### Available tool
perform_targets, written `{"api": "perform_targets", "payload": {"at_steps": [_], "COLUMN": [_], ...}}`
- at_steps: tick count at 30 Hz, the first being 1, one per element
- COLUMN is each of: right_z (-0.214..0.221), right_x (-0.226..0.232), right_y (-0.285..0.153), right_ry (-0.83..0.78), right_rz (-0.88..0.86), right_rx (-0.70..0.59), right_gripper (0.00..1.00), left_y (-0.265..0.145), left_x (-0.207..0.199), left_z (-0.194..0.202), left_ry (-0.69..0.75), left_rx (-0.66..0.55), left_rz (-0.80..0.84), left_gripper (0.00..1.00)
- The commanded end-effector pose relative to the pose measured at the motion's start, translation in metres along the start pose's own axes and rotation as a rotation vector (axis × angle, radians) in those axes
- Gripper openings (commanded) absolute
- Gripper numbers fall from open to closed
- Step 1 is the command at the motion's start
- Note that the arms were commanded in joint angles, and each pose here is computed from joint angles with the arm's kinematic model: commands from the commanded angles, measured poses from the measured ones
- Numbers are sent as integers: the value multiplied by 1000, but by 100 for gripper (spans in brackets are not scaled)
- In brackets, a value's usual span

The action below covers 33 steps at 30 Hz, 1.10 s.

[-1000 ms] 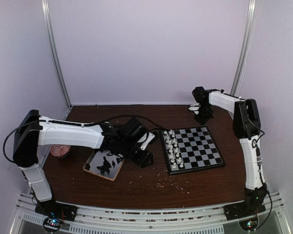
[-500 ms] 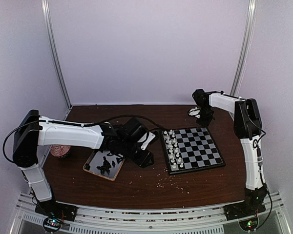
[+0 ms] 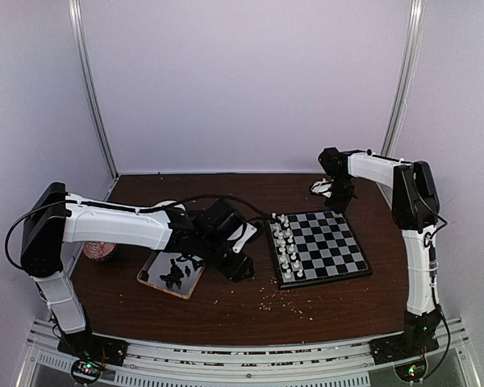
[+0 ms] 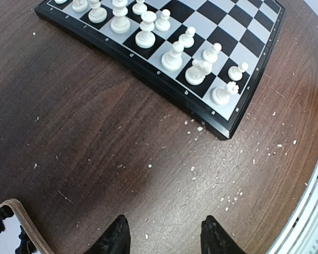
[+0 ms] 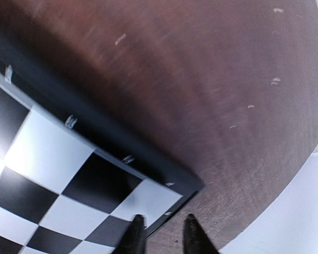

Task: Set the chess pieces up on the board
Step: Move the chessboard to the center of the board.

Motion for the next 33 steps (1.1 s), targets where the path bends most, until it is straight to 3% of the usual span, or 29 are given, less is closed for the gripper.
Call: {"api": "perform_targets", "payload": {"at_steps": [1, 3, 5, 13, 19, 21, 23, 33], "right_z": [-32, -41, -49, -64, -58, -56, -53, -60], "right_x": [-14, -8, 3, 9, 26, 34, 42, 33], "right_y": [-21, -24, -19, -24, -28, -28, -25, -9], "right_ry": [172, 246, 312, 668, 751, 789, 814, 1007], "right_rz": [-85, -162, -243, -496, -635, -699, -751, -860], "right_rx": [-133, -151, -140, -136, -91, -72, -51, -28], "right_gripper": [34, 50, 58, 65, 65, 77, 99, 100], "left_y": [-8, -8, -9, -12, -13, -15, -18, -34], "left_x": [-5, -5, -5, -5, -6, -6, -6, 0], "left_z": [-7, -5, -4, -3, -7, -9, -10, -7], "left_ry": [22, 20, 16, 8, 16, 18, 19, -18], "left_rx": [-45, -43, -40, -38, -29, -26, -25, -7], "left_rz": [5, 4, 2, -3, -4, -4, -6, -44], "left_gripper": [47, 47, 47, 47, 47, 47, 47, 47]}}
Point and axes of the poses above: each gripper's point midway between its finger pads, its own y axis out along the fingers, its own x axis along the line the jaws close on, z = x × y, the point moved 1 cm from there along -y, back along the fingers, and after that the axes turned 11 degrees about y, right-handed, at the moved point
